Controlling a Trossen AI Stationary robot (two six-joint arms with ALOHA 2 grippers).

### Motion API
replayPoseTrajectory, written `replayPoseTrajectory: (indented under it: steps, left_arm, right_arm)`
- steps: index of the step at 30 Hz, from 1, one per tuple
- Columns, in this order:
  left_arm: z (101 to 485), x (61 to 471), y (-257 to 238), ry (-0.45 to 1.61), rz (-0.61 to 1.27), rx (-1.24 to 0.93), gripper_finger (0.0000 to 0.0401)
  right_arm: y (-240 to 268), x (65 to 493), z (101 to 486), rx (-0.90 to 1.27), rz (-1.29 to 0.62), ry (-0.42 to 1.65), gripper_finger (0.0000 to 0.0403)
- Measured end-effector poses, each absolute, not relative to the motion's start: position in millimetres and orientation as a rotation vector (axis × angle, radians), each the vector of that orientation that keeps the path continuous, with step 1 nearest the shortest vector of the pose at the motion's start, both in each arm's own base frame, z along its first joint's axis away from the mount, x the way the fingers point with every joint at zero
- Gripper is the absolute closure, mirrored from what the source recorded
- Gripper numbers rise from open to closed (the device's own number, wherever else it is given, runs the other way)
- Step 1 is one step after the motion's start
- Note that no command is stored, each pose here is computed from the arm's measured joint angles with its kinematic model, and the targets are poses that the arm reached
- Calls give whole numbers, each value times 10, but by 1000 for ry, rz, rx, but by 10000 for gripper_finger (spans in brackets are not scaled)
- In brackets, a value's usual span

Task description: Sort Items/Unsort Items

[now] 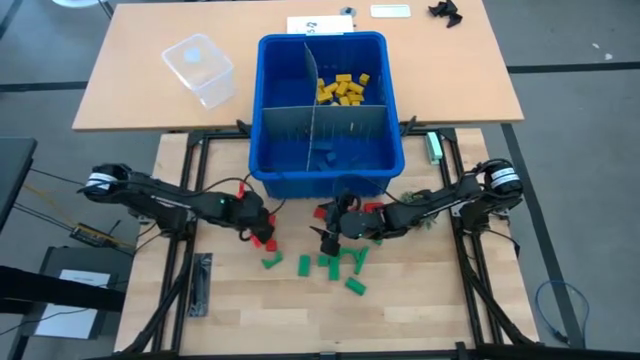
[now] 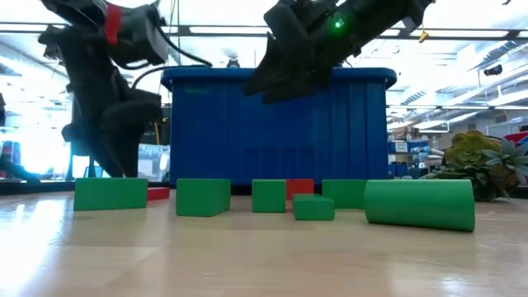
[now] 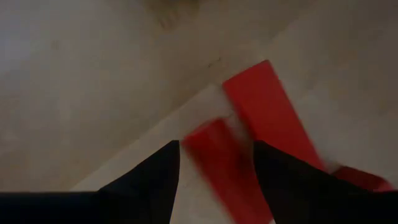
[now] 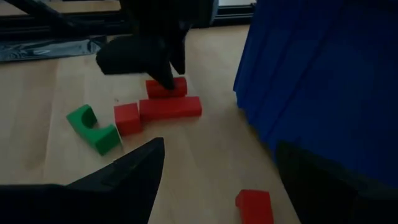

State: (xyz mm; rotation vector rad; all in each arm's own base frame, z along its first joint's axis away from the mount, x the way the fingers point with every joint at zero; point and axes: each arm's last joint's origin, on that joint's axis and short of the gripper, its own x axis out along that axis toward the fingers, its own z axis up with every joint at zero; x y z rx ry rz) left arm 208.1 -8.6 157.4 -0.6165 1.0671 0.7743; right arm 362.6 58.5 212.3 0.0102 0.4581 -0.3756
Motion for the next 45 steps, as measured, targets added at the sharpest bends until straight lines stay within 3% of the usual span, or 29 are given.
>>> replayPoseTrajectory:
  steps: [10,13,17,23,29,37,45]
  left_arm:
    - [1279,2114,-131,1195,731,-602,189]
    - [1270,2110,-141,1203,709,-568,207]
    - [1305,2135,-149,1214,665,-524,263]
    - [1447,2162,-240,1290,630,-369,264]
    - [1764,2252,-429,1312,527,-232,264]
    - [2417,2329,-539,1288,524,-81,264]
    - [3014,2352,-557,1075,363,-22,264]
  right_arm:
    - [638,3615,2117,56,-373,454,98]
    - [642,3611,2111,53,-373,460,98]
    - [642,3612,2112,53,-373,460,98]
    - [641,3608,2106,48,-373,467,98]
    - [643,3606,2104,43,-371,470,98]
    - [645,3601,2107,31,-410,461,98]
    - [663,3606,2109,55,-372,461,98]
